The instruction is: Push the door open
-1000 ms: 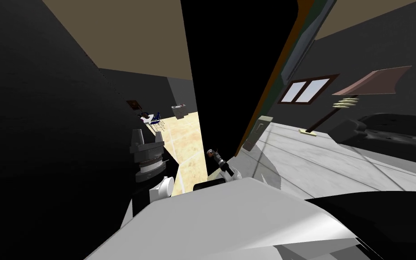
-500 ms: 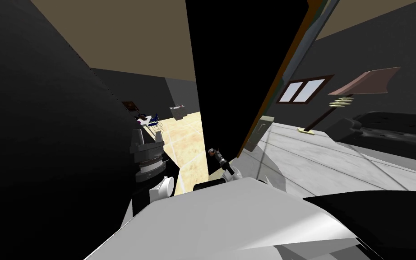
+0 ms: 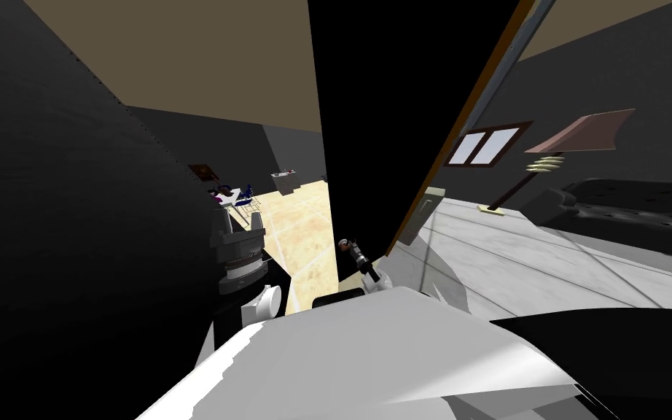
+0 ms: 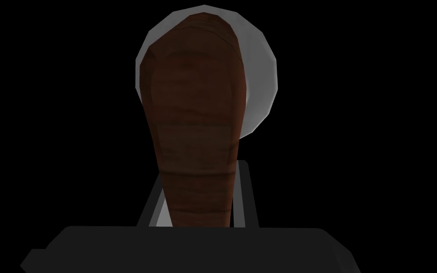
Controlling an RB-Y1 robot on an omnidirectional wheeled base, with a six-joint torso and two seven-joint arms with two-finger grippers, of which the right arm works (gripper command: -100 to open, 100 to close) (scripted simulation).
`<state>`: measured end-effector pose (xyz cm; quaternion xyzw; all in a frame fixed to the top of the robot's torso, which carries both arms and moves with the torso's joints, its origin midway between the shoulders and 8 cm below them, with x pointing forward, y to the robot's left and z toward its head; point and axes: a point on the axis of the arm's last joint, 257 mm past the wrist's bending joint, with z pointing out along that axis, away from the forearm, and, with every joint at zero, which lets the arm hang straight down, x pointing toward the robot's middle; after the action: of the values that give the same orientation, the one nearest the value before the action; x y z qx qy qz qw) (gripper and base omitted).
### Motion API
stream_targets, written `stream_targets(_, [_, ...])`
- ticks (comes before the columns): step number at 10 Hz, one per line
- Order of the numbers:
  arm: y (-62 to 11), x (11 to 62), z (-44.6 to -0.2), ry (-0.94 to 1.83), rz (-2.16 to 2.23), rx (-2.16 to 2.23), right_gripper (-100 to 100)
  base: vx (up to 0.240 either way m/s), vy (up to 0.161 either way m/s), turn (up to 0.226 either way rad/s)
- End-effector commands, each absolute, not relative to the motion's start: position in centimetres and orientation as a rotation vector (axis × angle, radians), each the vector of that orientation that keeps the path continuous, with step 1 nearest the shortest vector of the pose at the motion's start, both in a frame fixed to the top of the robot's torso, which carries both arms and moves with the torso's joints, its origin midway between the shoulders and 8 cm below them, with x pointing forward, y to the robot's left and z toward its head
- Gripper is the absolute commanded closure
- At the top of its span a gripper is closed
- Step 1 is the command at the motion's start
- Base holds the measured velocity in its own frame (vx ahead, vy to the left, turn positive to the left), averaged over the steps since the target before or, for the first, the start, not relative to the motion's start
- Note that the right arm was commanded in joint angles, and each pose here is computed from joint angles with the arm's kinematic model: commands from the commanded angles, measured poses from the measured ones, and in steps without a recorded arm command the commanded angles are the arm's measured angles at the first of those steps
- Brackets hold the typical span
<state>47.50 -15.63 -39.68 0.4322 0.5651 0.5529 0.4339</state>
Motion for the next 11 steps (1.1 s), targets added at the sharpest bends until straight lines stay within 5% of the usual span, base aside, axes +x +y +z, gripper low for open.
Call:
stream_targets(1, [-17.2, 48.2, -39.0, 1.373, 1.359, 1.08, 100, 0.138, 0.15, -0.059])
stream_targets(11, [-21.0, 48.6, -39.3, 1.286, 1.274, 1.161, 100, 0.146, 0.122, -0.056])
